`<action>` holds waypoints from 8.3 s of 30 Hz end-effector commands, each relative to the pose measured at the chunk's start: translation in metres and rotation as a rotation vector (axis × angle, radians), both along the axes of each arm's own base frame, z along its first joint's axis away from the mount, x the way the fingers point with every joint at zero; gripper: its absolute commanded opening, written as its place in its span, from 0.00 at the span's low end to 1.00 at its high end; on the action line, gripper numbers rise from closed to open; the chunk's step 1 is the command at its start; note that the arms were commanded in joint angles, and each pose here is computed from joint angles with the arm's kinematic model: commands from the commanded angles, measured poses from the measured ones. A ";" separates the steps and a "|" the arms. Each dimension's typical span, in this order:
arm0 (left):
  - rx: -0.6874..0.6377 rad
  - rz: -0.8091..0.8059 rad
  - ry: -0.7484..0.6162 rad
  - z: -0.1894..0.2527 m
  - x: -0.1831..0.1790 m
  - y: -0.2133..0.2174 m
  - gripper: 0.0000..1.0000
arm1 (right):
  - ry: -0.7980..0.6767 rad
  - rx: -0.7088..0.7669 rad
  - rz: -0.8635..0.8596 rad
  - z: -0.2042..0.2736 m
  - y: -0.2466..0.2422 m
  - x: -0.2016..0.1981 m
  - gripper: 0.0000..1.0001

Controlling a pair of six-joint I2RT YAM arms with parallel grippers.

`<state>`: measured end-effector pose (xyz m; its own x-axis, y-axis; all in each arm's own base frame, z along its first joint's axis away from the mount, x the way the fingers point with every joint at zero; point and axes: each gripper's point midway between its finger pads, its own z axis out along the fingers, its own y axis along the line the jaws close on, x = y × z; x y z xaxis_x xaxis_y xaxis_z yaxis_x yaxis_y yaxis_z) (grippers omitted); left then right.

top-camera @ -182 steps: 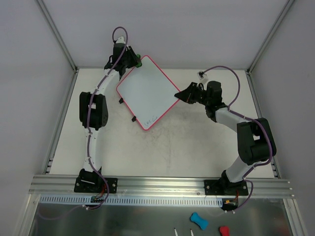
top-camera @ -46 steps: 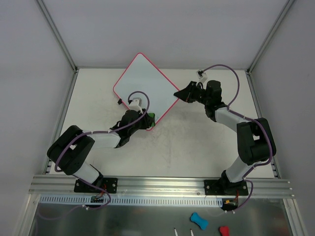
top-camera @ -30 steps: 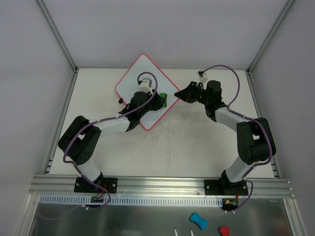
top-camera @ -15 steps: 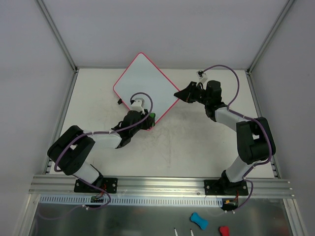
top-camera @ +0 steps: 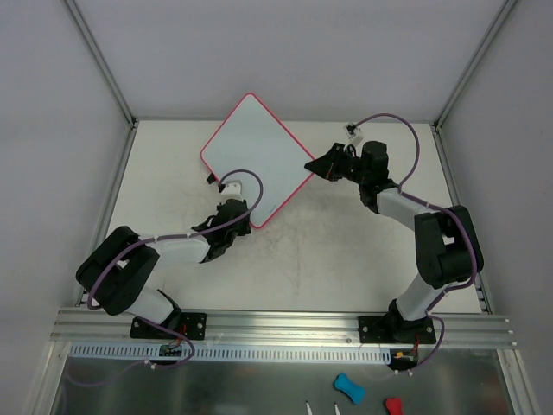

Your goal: Erase the whiteboard

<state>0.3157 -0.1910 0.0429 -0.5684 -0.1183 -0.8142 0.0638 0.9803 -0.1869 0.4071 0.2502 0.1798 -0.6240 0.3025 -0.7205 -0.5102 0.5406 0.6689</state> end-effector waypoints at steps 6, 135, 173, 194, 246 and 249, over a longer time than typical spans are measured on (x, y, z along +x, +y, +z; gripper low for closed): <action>-0.003 -0.083 -0.002 -0.003 -0.021 0.003 0.00 | -0.011 -0.020 0.079 -0.003 0.016 -0.011 0.00; -0.162 0.216 0.368 -0.011 -0.083 0.093 0.54 | -0.003 -0.015 0.076 -0.005 0.012 -0.009 0.29; -0.147 0.076 0.071 0.067 -0.062 0.093 0.99 | -0.175 -0.015 -0.121 0.039 -0.037 -0.033 0.91; -0.127 0.065 -0.034 0.064 -0.065 0.101 0.99 | 0.147 -0.429 -0.412 -0.091 -0.122 -0.107 0.93; -0.185 -0.067 -0.070 0.063 -0.068 0.079 0.99 | 0.127 -0.307 -0.486 -0.083 -0.119 -0.107 0.99; -0.181 -0.060 -0.070 0.063 -0.068 0.081 0.99 | 0.129 -0.310 -0.485 -0.084 -0.119 -0.107 0.99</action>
